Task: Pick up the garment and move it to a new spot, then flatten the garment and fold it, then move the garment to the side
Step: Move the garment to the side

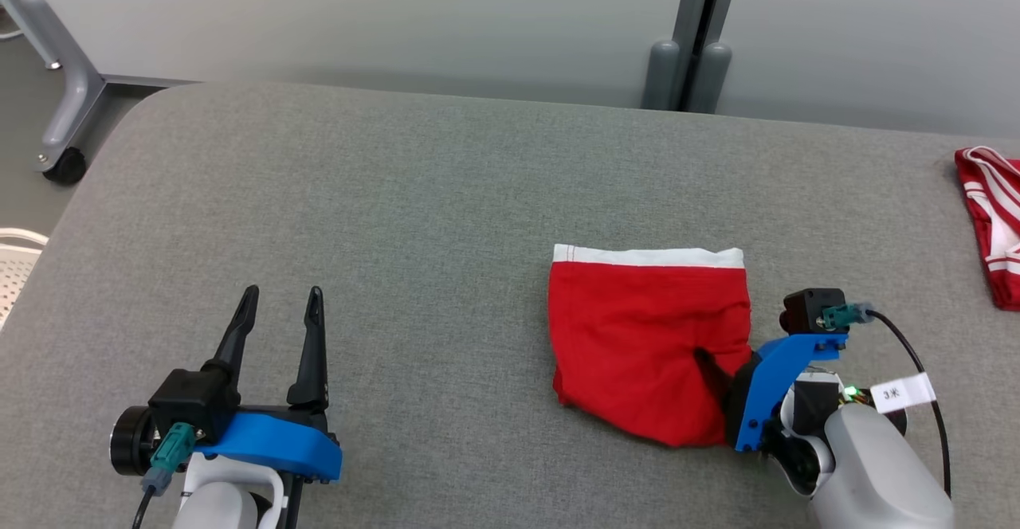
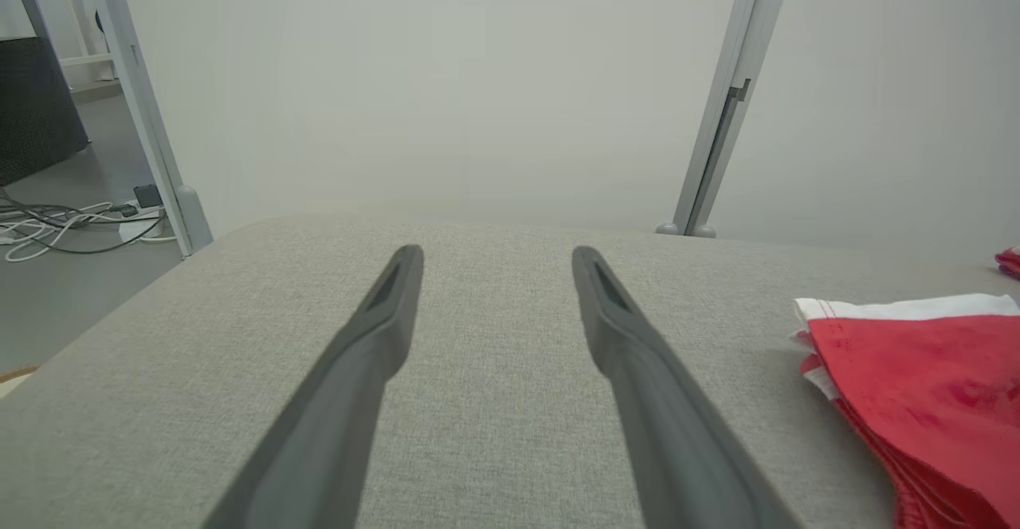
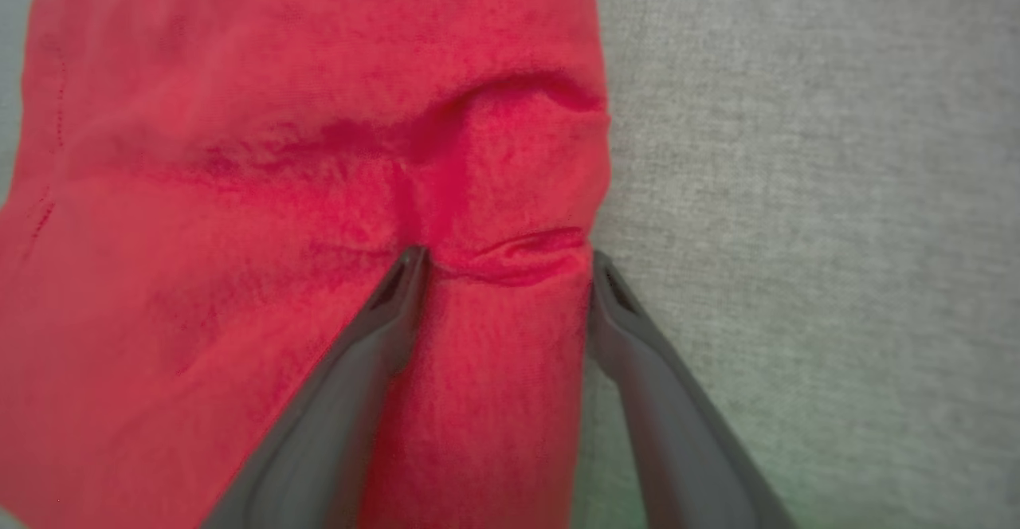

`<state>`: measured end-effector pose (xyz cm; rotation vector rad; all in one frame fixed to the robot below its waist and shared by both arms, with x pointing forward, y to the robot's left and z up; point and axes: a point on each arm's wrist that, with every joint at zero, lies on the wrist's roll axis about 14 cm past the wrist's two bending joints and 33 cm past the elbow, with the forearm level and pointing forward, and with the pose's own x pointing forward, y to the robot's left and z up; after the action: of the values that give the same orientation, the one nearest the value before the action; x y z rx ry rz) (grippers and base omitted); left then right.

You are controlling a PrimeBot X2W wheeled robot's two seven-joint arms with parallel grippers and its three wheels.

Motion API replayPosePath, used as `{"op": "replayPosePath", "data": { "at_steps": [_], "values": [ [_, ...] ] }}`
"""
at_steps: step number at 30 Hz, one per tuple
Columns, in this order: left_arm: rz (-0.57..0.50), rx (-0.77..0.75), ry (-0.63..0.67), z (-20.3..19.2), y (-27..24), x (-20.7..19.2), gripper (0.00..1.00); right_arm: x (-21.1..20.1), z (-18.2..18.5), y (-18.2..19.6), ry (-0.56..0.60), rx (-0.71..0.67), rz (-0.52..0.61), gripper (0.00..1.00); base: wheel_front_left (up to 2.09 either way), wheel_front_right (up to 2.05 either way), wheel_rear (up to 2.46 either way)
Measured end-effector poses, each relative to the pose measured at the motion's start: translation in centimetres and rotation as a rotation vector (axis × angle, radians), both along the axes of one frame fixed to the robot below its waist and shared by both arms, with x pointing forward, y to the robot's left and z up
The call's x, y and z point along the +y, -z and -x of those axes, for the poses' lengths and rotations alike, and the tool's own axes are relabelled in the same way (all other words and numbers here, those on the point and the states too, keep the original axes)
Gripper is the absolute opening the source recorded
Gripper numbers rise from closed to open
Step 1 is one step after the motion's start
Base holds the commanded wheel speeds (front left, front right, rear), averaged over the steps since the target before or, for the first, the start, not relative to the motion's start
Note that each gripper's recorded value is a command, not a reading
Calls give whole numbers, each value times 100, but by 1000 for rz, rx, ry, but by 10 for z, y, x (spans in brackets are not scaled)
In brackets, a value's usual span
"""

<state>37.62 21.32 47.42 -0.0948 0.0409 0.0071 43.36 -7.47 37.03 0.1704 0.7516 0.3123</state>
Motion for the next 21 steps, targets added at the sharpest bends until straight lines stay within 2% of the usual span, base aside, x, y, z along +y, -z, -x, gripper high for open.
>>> {"op": "replayPosePath", "data": {
  "at_steps": [2, 3, 4, 10, 17, 21],
  "values": [
    [-1, 2, -4, 1, 1, 1, 100, 4, 2, 6, -27, 38, 14, 100, 0, 0, 0],
    [-1, 3, -5, 1, 1, 2, 100, 6, 2, 7, -39, 50, 22, 94, 0, 0, 0],
    [-1, 4, -6, 1, 1, 2, 100, 7, 2, 8, -55, 50, 35, 0, 0, 0, 0],
    [7, 5, 24, -6, 4, -9, 100, 2, -13, 0, -157, -16, 162, 0, 0, 0, 0],
    [30, -5, 88, -35, 6, -34, 100, -40, -90, -67, -193, -226, 338, 0, 0, 0, 0],
    [50, -24, 130, -53, 5, -52, 100, -79, -122, -98, -169, -283, 438, 0, 0, 0, 0]
  ]
}}
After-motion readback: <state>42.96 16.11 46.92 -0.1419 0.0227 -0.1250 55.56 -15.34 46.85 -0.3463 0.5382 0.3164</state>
